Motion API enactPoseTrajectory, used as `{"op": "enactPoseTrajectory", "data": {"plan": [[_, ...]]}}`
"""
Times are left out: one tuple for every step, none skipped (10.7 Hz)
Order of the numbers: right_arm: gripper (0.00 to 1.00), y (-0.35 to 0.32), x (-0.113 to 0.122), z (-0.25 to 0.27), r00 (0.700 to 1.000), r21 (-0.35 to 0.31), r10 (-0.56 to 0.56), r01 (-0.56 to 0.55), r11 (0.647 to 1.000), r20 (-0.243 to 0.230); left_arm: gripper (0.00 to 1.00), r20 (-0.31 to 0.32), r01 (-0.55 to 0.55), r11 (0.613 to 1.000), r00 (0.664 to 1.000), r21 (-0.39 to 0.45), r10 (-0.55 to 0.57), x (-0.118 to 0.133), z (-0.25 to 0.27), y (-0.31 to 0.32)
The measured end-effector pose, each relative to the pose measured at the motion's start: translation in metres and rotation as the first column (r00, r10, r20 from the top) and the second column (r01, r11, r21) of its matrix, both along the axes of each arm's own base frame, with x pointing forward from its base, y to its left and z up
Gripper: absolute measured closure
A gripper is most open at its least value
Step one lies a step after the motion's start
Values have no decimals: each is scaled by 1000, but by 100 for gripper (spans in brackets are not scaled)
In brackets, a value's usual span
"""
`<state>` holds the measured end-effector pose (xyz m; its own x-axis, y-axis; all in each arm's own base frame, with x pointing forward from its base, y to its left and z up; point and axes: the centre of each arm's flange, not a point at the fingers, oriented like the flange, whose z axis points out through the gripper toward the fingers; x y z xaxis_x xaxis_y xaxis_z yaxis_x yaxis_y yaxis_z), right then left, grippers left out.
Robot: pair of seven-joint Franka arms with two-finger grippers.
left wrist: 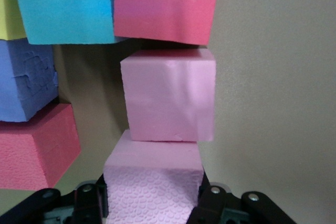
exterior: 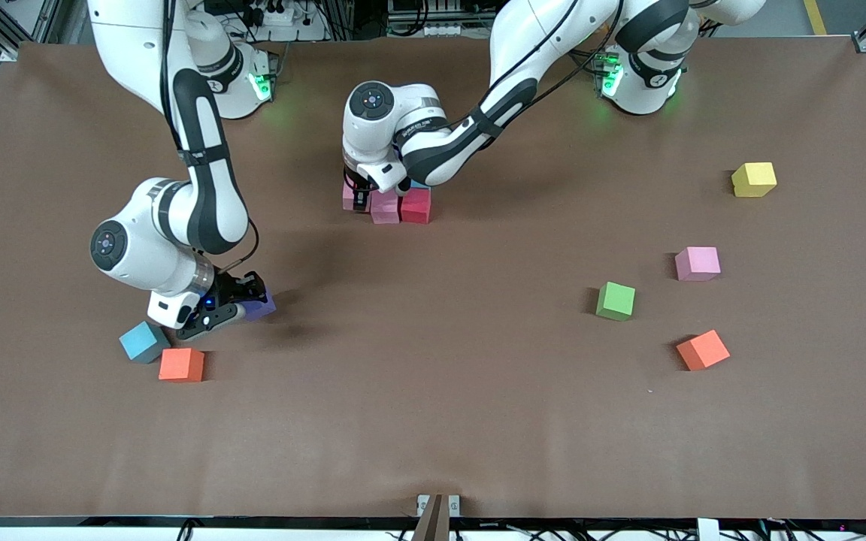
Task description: Form number 2 with 11 blocks
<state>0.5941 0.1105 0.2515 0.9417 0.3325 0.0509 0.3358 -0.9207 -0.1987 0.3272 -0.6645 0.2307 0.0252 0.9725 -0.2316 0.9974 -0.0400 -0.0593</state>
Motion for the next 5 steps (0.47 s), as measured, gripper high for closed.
{"op": "enactPoseTrajectory", "data": {"plan": [[44, 3, -2, 0, 1000, -5, -18, 18, 1000, -5, 41, 7, -1, 1000, 1000, 7, 1, 1, -3, 1], [44, 7, -4, 1, 999, -10, -36, 35, 999, -10, 41, 16, -2, 1000, 1000, 17, 2, 2, -6, 1], [44, 12, -6, 3, 998, -17, -56, 56, 998, -15, 41, 19, -1, 1000, 1000, 22, 0, 0, -9, 0], [44, 21, -10, 6, 997, -28, -77, 76, 997, -17, 41, 19, -2, 1000, 1000, 24, 2, -2, -11, -2], [44, 31, -14, 8, 996, -37, -91, 90, 995, -20, 41, 18, -8, 1000, 1000, 23, 7, -3, -13, -3]]}}
